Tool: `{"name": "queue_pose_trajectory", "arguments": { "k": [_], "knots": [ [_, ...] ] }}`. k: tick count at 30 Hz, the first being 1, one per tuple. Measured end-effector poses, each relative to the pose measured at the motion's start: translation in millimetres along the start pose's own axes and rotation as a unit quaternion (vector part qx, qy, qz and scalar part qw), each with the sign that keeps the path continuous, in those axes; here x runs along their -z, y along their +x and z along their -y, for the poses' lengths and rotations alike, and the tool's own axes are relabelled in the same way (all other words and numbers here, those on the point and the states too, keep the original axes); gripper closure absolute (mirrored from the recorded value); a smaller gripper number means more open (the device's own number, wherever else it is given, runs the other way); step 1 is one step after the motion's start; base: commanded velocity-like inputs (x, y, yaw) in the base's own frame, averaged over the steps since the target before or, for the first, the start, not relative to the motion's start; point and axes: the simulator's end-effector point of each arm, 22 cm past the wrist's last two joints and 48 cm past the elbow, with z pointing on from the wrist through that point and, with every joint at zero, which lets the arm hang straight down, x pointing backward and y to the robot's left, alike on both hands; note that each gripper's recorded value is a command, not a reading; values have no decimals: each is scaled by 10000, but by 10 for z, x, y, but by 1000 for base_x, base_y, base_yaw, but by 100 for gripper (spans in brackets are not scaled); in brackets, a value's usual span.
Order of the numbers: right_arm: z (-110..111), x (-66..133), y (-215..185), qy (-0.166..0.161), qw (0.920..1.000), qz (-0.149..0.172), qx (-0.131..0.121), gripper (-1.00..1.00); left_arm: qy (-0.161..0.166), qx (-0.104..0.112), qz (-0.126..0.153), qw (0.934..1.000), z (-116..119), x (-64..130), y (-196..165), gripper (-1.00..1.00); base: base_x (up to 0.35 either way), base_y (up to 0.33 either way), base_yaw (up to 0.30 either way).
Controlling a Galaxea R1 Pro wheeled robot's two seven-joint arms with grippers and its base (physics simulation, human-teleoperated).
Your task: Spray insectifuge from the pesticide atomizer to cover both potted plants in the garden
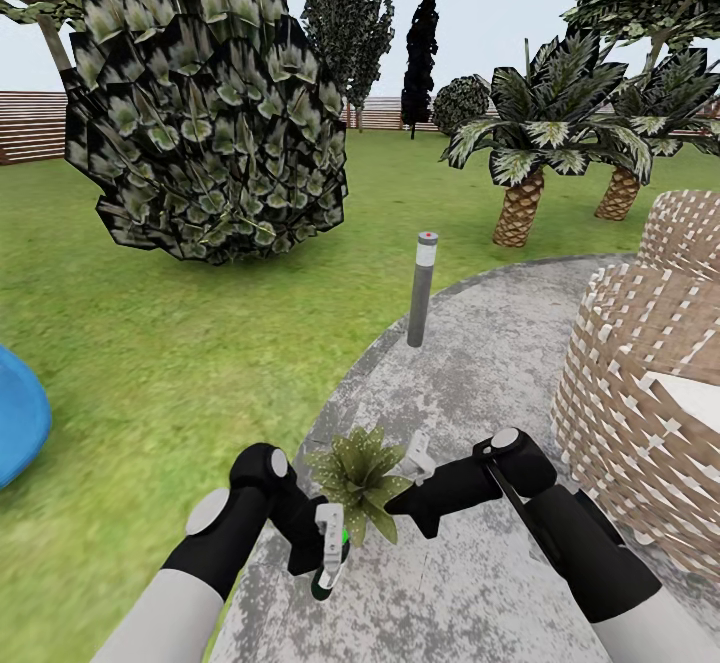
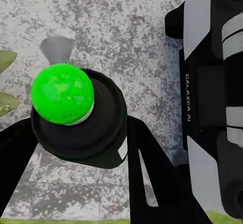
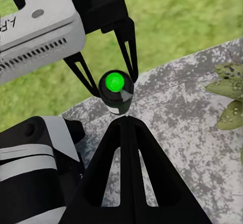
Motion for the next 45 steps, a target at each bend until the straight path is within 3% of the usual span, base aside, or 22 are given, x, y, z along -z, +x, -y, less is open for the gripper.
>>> {"name": "queue_pose_trajectory", "arguments": {
  "k": [4, 7, 14, 22, 26, 37, 45],
  "knots": [
    [-1, -2, 0, -3, 10000, -1, -1, 100, 36, -117, -85, 9999, 27, -26, -25, 100, 0, 0, 0],
    [-5, -4, 1, -7, 10000, -3, 1, 100, 35, -58, -121, 9999, 23, -24, -42, 100, 0, 0, 0],
    [-8, -7, 2, -10, 10000, -7, 5, 100, -27, -159, -192, 9997, -37, 29, -102, 100, 0, 0, 0],
    [-4, -4, 2, -5, 10000, -6, 2, 100, -119, -87, -203, 9997, -121, 105, -154, 100, 0, 0, 0],
    [-4, -4, 2, -6, 10000, -5, 2, 100, -56, -244, -339, 9991, -66, 53, -187, 100, 0, 0, 0],
    [-4, -5, 2, -5, 10000, -6, 3, 100, -248, -282, -317, 9988, -117, 151, -314, 100, 0, 0, 0],
    [-3, -4, 3, -2, 10000, -8, 4, 100, -219, -391, -399, 9982, -80, 121, -348, 100, 0, 0, 0]
  ]
}}
